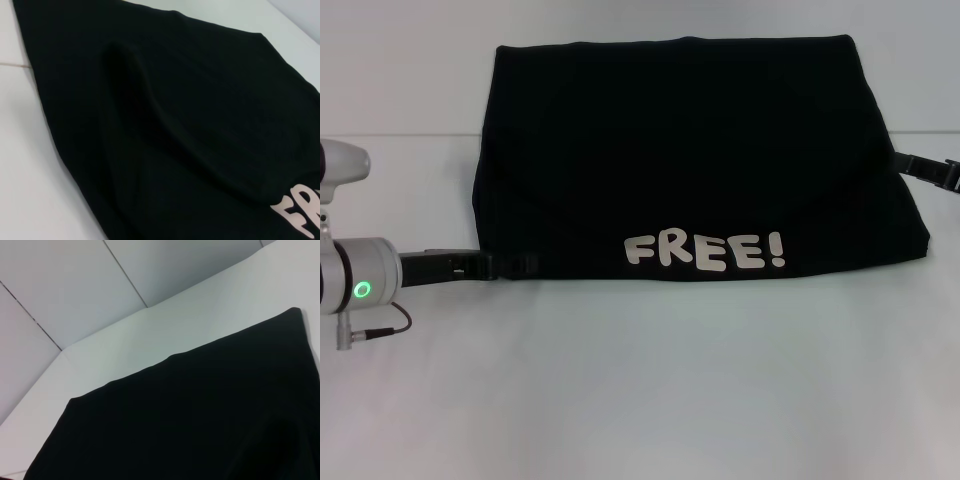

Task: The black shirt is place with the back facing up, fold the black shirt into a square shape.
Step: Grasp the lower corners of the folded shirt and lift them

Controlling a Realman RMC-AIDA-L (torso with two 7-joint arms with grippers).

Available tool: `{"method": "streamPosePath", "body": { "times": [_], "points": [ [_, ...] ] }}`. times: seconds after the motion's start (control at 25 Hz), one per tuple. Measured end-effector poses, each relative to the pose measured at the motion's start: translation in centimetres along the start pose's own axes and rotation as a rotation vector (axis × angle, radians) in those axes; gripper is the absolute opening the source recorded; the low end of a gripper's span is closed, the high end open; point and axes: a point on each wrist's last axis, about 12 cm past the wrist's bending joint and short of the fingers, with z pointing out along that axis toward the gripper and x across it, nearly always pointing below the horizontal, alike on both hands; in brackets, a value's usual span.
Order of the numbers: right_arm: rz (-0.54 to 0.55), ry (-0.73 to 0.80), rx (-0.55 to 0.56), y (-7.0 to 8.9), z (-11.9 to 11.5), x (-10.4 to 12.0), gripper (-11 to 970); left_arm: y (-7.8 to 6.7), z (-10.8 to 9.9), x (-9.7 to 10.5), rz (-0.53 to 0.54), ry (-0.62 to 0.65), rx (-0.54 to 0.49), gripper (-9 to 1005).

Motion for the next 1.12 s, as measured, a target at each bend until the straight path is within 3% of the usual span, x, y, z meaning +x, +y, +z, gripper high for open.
{"method": "streamPosePath", "body": {
  "times": [0.24,0.48,0.8,1.0,1.12],
  "points": [
    [0.001,0.000,0.002,-0.1,-0.1,0.1,596,0.1,0.1,-0.1,0.027,0.014,-0.019,740],
    [0.003,0.000,0.003,-0.1,-0.1,0.1,596,0.2,0.2,-0.4,0.049,0.021,-0.041,497],
    [0.006,-0.001,0.009,-0.3,-0.3,0.2,596,0.3,0.3,-0.7,0.067,0.032,-0.056,255],
    [0.005,0.014,0.031,-1.1,-1.1,0.2,596,0.3,0.1,-1.0,0.073,0.032,-0.055,63],
    [0.016,0.063,0.067,-2.0,-1.8,0.3,596,0.5,-0.1,-1.0,0.081,0.044,-0.059,25]
  ]
}}
